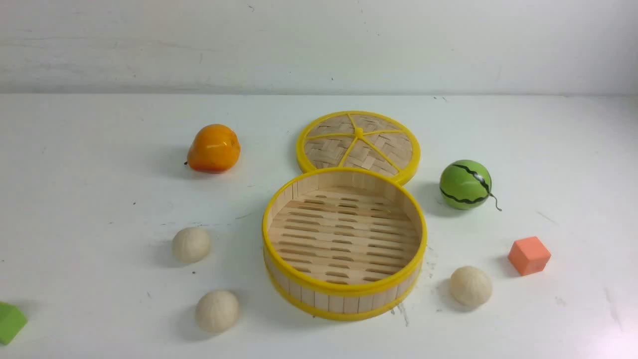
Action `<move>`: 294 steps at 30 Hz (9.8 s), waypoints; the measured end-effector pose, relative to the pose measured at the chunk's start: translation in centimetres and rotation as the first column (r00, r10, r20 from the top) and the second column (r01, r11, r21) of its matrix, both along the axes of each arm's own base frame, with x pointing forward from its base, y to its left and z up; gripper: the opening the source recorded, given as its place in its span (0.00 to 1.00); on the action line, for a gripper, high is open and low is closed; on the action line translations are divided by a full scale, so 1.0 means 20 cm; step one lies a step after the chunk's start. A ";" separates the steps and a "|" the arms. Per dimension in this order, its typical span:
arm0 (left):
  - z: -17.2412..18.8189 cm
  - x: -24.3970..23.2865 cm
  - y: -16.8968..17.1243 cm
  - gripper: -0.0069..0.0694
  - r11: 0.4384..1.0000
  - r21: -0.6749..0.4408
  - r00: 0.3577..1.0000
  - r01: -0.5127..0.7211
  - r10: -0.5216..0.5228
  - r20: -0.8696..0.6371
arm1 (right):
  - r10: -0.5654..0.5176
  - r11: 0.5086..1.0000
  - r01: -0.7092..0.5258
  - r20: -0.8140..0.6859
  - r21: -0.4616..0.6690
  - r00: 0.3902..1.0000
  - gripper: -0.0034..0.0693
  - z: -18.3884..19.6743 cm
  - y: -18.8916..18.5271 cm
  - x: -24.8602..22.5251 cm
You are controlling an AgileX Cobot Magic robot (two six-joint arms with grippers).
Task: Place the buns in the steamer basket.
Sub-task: Use the left arm to grab a steamed stuffed bun, then use the left arm to put the steamed stuffed bun into the steamer, then use the left arm to grab a steamed stuffed bun, then use the left arm to put the steamed stuffed bun into the steamer, then use the right arm to grab a steamed stuffed bun
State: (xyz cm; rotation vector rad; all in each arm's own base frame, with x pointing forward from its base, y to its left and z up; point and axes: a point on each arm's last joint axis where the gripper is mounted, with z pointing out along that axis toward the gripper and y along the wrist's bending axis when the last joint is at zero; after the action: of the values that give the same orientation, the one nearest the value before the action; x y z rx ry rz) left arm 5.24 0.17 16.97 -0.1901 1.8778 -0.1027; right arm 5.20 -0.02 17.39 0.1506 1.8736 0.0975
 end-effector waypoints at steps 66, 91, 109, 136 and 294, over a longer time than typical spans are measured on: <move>0.92 0.05 -0.06 0.07 0.986 -0.156 0.957 0.053 -0.094 -0.274 | 0.000 1.000 0.000 0.000 0.000 1.000 0.38 0.00 0.00 0.00; 0.70 1.18 -0.58 0.79 0.942 0.041 0.622 0.334 -0.188 -0.760 | -0.001 1.000 0.001 0.000 0.000 1.000 0.38 0.00 0.00 0.00; 0.27 1.53 -0.50 0.84 0.971 0.041 0.600 0.234 -0.111 -0.792 | -0.001 1.000 0.001 0.000 0.000 1.000 0.38 0.00 0.00 0.00; 0.25 1.66 -0.54 0.08 0.963 0.052 0.628 0.263 -0.129 -0.768 | -0.001 1.000 0.001 0.000 0.000 1.000 0.38 0.00 0.00 0.00; 0.89 0.09 -0.22 0.07 0.868 -0.046 0.827 0.495 -0.487 -0.280 | -0.014 0.995 0.013 0.003 0.104 1.000 0.38 0.00 0.01 0.00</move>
State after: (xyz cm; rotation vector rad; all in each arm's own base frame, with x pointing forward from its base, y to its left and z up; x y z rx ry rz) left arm 7.13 -4.27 34.78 0.3262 2.1783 -0.4217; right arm 5.21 0.15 17.42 0.2342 1.8640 0.1859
